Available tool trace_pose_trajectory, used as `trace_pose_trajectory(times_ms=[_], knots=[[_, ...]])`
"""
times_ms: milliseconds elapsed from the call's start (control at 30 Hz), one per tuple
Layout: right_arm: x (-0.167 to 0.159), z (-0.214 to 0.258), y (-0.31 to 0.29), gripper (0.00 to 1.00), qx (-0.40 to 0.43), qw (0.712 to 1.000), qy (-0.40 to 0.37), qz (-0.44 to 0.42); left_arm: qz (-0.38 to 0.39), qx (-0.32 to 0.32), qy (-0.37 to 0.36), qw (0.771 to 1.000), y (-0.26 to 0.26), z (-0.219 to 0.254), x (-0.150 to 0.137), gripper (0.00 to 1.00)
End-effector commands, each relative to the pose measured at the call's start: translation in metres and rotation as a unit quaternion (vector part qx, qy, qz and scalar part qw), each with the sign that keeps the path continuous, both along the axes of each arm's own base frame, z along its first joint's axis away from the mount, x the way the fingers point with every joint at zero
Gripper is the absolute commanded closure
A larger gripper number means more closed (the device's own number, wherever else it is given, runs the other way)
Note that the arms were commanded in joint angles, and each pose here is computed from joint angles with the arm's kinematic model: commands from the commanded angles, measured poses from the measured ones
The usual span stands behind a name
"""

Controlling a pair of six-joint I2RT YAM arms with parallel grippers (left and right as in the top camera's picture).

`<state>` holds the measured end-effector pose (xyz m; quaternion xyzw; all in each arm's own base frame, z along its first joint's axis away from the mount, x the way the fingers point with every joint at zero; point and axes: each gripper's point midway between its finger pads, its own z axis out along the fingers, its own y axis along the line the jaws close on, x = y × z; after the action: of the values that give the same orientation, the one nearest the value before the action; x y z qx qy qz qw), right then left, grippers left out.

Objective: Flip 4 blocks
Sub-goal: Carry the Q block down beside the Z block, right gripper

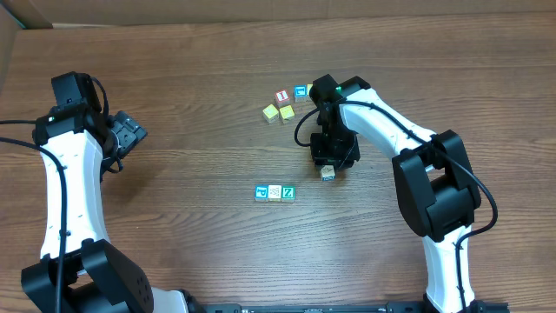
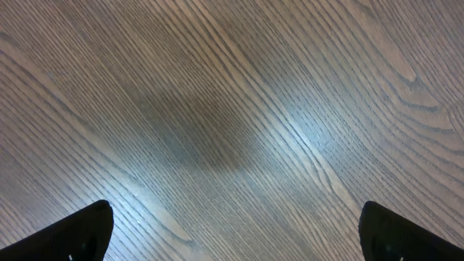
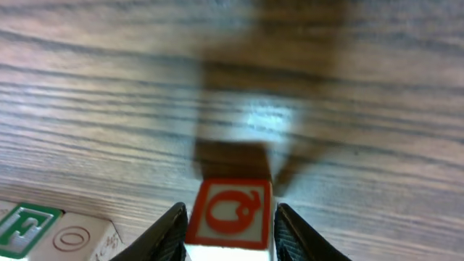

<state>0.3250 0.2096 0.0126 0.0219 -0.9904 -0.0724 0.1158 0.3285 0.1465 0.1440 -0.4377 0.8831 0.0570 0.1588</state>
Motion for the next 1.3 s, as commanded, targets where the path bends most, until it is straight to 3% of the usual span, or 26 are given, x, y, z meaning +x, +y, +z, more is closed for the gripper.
trace_pose_trajectory(times_ms=[0, 267, 733, 1267], knots=[[0.003, 0.013, 0.004, 0.62, 0.013, 1.000, -0.012, -0.001, 0.004, 0.006, -0.007, 1.000, 0.003, 0.005, 0.001, 0.00], [-0.009, 0.017, 0.012, 0.64, 0.035, 0.999, 0.017, -0.004, 0.004, 0.006, -0.007, 1.000, 0.003, 0.005, 0.001, 0.00], [-0.047, 0.024, 0.009, 0.65, 0.001, 0.997, 0.081, 0.013, 0.004, 0.006, -0.007, 1.000, 0.003, 0.005, 0.001, 0.00], [-0.045, 0.019, 0.037, 0.64, 0.015, 0.998, 0.050, 0.018, 0.004, 0.006, -0.007, 1.000, 0.003, 0.005, 0.001, 0.00]])
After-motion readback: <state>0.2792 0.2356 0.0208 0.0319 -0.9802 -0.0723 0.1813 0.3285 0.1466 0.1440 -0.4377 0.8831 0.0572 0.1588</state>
